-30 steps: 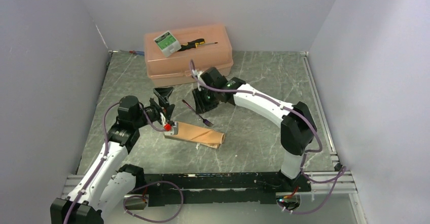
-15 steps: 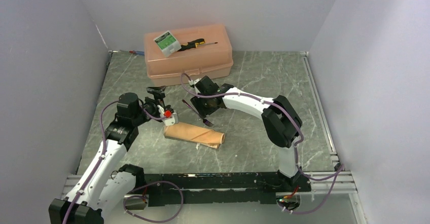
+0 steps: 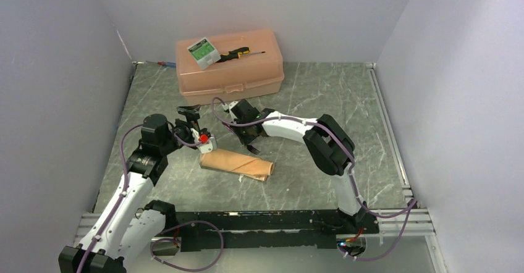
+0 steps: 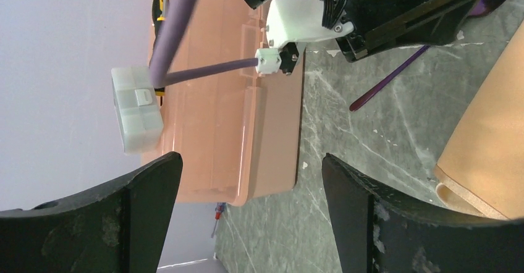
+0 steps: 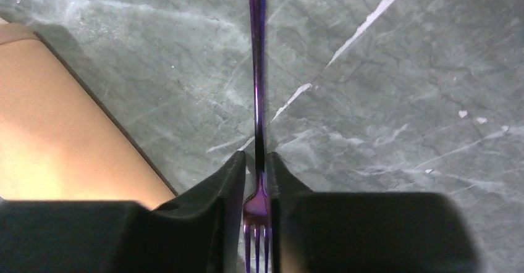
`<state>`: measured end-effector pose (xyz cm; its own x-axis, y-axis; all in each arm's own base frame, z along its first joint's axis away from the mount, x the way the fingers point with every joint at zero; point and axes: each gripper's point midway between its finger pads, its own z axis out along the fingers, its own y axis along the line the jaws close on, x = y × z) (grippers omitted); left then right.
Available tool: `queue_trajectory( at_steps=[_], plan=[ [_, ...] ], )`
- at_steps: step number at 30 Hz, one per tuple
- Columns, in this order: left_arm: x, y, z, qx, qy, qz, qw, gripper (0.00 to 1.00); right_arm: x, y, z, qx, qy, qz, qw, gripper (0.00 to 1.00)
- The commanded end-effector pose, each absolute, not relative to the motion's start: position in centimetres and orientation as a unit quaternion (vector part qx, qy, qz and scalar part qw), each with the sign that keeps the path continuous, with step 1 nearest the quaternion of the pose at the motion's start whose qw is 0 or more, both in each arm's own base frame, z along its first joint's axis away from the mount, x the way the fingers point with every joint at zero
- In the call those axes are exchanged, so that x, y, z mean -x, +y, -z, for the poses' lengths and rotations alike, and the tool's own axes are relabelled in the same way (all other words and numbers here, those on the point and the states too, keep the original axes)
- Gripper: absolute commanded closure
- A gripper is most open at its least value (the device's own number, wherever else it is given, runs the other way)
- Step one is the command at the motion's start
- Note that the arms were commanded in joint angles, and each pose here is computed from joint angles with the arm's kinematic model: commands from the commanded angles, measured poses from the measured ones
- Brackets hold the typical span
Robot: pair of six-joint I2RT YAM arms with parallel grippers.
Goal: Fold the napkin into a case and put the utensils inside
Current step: Pick up the fork from the center of the board.
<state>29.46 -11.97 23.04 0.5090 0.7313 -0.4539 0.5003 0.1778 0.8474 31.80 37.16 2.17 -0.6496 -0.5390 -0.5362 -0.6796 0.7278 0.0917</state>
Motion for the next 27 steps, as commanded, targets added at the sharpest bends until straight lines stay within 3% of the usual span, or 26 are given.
queue_trajectory(
  at_steps=[1, 4, 8, 16, 27],
  plan=[
    [-29.7, -12.0, -24.5, -0.625, 0.479, -0.103, 0.608, 0.11, -31.2, 37.4, -1.1, 0.355, 0.894, -0.129, 0.241, 0.86],
    [-29.7, -12.2, -24.6, -0.624, 0.477, -0.1, 0.61, 0.11, -31.3, 36.6, -0.5, 0.359, 0.895, -0.098, 0.245, 1.0],
    [-29.4, -12.4, -24.1, -0.629, 0.473, -0.093, 0.609, 0.11, -32.3, 35.9, -1.7, 0.352, 0.892, -0.072, 0.275, 1.0],
    [-28.1, -13.3, -23.0, -0.653, 0.435, -0.085, 0.614, 0.11, -35.0, 36.3, -11.2, 0.338, 0.863, -0.085, 0.365, 1.0],
    [-26.9, -14.6, -21.3, -0.704, 0.309, -0.135, 0.626, 0.08, -29.9, 38.3, -19.5, 0.351, 0.837, -0.23, 0.35, 1.0]
  ],
)
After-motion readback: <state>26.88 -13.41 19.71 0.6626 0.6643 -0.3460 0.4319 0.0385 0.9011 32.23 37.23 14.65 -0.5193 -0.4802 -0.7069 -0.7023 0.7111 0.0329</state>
